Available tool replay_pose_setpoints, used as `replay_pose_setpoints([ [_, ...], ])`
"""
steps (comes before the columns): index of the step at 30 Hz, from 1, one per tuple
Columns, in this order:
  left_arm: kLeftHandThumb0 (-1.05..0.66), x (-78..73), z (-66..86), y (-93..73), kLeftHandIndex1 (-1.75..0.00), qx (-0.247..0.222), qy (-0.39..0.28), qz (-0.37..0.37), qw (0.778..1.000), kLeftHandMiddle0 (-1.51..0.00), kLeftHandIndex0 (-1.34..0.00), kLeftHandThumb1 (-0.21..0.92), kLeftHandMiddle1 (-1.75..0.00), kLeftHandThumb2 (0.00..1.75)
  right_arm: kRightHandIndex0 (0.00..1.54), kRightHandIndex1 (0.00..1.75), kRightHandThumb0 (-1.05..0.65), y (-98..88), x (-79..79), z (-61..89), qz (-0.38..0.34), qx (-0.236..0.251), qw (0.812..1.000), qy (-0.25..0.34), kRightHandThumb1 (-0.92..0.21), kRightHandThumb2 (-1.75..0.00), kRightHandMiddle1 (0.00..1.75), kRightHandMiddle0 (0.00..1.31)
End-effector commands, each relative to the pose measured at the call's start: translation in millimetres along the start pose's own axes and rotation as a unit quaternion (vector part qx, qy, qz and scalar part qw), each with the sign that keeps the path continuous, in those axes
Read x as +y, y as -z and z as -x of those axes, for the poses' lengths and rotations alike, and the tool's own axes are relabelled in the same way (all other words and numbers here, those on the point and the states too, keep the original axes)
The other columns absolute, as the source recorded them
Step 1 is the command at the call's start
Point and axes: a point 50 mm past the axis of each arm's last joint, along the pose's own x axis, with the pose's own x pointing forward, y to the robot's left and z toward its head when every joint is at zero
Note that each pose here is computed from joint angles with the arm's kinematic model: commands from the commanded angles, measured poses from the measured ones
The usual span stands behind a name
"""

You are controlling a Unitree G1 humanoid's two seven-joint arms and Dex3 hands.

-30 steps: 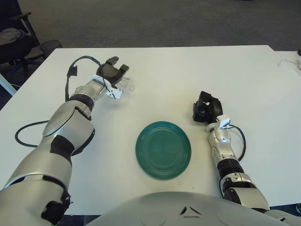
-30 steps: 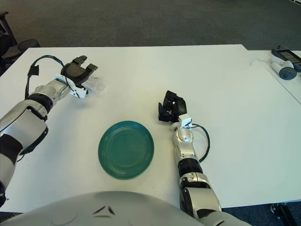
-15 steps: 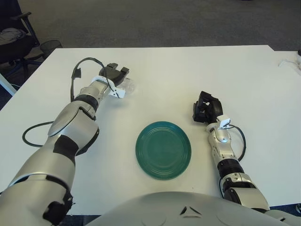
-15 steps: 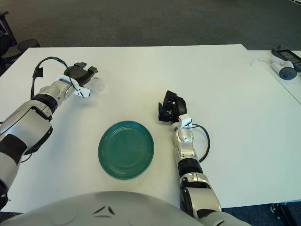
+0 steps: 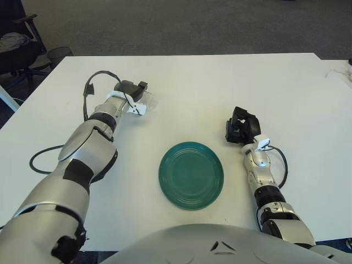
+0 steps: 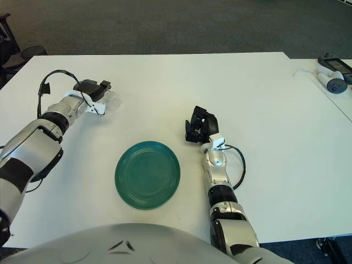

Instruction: Put the bottle into the plate.

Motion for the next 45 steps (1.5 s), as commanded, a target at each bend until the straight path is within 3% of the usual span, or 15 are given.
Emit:
replay_pose_setpoints([
  [1, -0.86, -9.2, 1.4, -1.6, -0.86, 0.005, 0.016, 0.009, 1.0, -0.45, 0.0, 0.82, -0.07, 0.01, 1.2, 1.75, -0.06, 24.8, -8.1, 23.8, 0.001, 0.064, 0.998, 0.011, -0.24, -1.34, 1.75, 1.02],
  [17, -0.83, -16.3, 0.1, -18.3, -0.94, -0.016, 0.02, 0.01, 1.0, -0.5, 0.0, 0.82, -0.09, 0.01, 1.2, 1.75, -0.06, 24.7, -11.9, 26.3, 0.001, 0.063, 0.998, 0.011, -0.24, -1.34, 1.75, 1.02],
  [30, -0.83, -33.0, 3.7, -27.0, -1.01, -0.037, 0.043, -0.021, 0.998, -0.5, 0.0, 0.86, -0.07, 0.03, 1.2, 1.75, -0.06, 24.1, -13.2, 28.8, 0.001, 0.061, 0.998, 0.011, -0.24, -1.34, 1.75, 1.02],
  [45, -0.8, -48.3, 8.9, -29.1, -1.11, -0.043, 0.059, -0.009, 0.997, -0.53, 0.0, 0.88, -0.09, 0.04, 1.2, 1.75, -0.06, 22.9, -13.9, 30.3, 0.001, 0.06, 0.998, 0.011, -0.24, -1.34, 1.75, 1.02],
])
